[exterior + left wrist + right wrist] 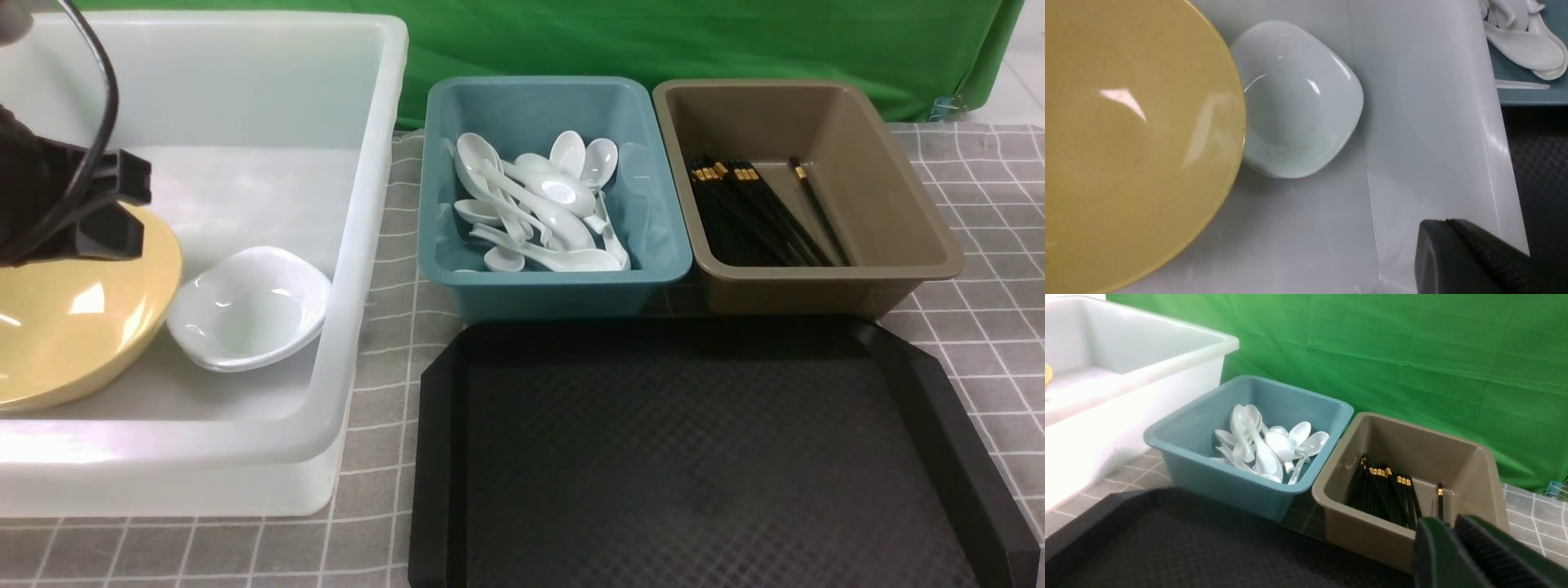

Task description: On grey table put chopsticks spoon bowls plates into blue grey white boxes.

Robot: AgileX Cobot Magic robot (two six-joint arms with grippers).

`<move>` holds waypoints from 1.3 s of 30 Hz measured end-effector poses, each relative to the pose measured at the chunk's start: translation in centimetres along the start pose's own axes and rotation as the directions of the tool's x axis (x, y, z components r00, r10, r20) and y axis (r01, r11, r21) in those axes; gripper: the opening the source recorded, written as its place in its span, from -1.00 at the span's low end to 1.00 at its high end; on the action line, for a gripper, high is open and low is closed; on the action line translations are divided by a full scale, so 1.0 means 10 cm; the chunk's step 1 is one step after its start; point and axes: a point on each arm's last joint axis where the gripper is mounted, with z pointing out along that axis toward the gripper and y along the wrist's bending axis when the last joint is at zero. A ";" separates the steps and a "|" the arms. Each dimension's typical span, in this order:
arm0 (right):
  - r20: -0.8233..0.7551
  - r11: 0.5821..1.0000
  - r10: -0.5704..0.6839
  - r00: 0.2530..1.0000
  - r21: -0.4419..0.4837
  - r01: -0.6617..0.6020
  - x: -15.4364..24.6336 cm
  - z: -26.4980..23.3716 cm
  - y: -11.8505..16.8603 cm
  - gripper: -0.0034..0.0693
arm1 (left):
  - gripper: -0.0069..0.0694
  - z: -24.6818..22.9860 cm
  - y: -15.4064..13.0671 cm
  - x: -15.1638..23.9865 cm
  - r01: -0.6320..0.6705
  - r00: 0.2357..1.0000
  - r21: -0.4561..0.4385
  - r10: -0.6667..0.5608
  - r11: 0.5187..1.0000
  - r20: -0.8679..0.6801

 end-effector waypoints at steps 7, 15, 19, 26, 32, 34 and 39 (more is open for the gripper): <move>0.042 0.998 0.001 0.999 0.055 -0.003 0.13 -0.12 -0.03 -0.72 | -0.83 0.00 0.00 0.00 -0.002 1.000 -0.003 0.002 1.000 0.004; -0.021 0.969 0.016 1.000 0.246 -0.011 0.74 -0.25 -0.10 -0.66 | -0.83 0.00 0.00 0.04 -0.005 0.999 0.002 0.005 1.000 -0.042; -0.073 0.961 0.033 0.997 0.275 -0.012 1.01 -0.26 -0.10 -0.62 | -0.83 0.00 0.00 0.05 -0.005 0.998 0.004 0.005 1.000 -0.058; -0.144 0.955 0.058 0.988 0.296 -0.013 1.15 -0.29 -0.09 -0.58 | -0.83 -0.12 0.02 0.16 -0.112 0.984 -0.033 0.106 0.993 -0.140; -0.150 0.955 0.059 0.987 0.296 -0.013 1.16 -0.29 -0.09 -0.55 | -0.83 -0.64 -0.10 0.51 -0.132 0.991 -0.027 0.131 0.991 -0.012; -0.150 0.955 0.059 0.987 0.296 -0.013 1.16 -0.29 -0.09 -0.53 | -0.83 -0.74 -0.12 0.73 -0.131 0.987 -0.026 0.133 0.991 0.090; -0.150 0.955 0.059 0.987 0.296 -0.013 1.16 -0.29 -0.09 -0.49 | -0.83 -0.83 -0.08 1.22 -0.127 0.910 -0.074 0.146 0.989 0.389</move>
